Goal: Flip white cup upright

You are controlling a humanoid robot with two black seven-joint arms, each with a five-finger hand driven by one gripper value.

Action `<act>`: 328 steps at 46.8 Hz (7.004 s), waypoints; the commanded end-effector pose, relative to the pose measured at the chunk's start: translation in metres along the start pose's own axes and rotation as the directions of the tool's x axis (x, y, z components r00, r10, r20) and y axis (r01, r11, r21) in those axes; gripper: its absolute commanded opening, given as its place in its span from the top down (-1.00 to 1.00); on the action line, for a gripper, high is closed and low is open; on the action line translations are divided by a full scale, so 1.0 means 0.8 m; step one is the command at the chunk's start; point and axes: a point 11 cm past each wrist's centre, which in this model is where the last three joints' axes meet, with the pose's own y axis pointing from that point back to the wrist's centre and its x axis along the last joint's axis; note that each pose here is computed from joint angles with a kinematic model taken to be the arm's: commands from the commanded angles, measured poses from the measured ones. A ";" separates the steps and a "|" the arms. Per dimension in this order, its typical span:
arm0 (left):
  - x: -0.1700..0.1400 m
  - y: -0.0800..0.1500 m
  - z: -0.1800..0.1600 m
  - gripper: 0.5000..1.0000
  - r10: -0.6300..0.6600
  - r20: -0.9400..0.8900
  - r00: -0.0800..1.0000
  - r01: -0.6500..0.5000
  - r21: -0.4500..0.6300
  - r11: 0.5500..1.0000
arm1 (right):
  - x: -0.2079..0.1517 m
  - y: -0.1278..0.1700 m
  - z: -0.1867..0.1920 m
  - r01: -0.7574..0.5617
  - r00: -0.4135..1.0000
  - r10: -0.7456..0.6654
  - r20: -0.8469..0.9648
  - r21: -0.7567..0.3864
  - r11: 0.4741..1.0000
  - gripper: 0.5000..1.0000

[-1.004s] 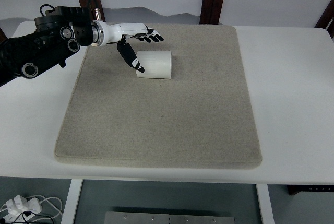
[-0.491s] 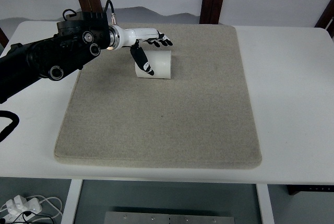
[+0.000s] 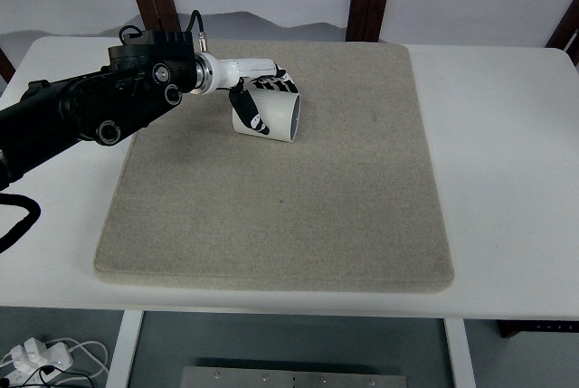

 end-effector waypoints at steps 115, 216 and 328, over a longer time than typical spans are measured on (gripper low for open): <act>0.011 0.041 -0.075 1.00 -0.133 -0.923 0.361 -0.510 -0.315 0.801 | 0.000 0.000 0.000 0.000 1.000 0.000 0.000 -0.001 1.000 -0.81; -0.073 0.026 -0.124 0.11 -0.082 -0.948 0.309 -0.529 -0.243 0.813 | 0.000 0.000 0.000 0.000 1.000 0.000 0.000 -0.001 1.000 -0.81; 0.069 0.104 -0.152 -0.99 -0.027 -0.971 0.238 -0.748 -0.201 0.632 | 0.000 0.000 0.000 0.000 1.000 0.000 0.000 -0.001 1.000 -0.81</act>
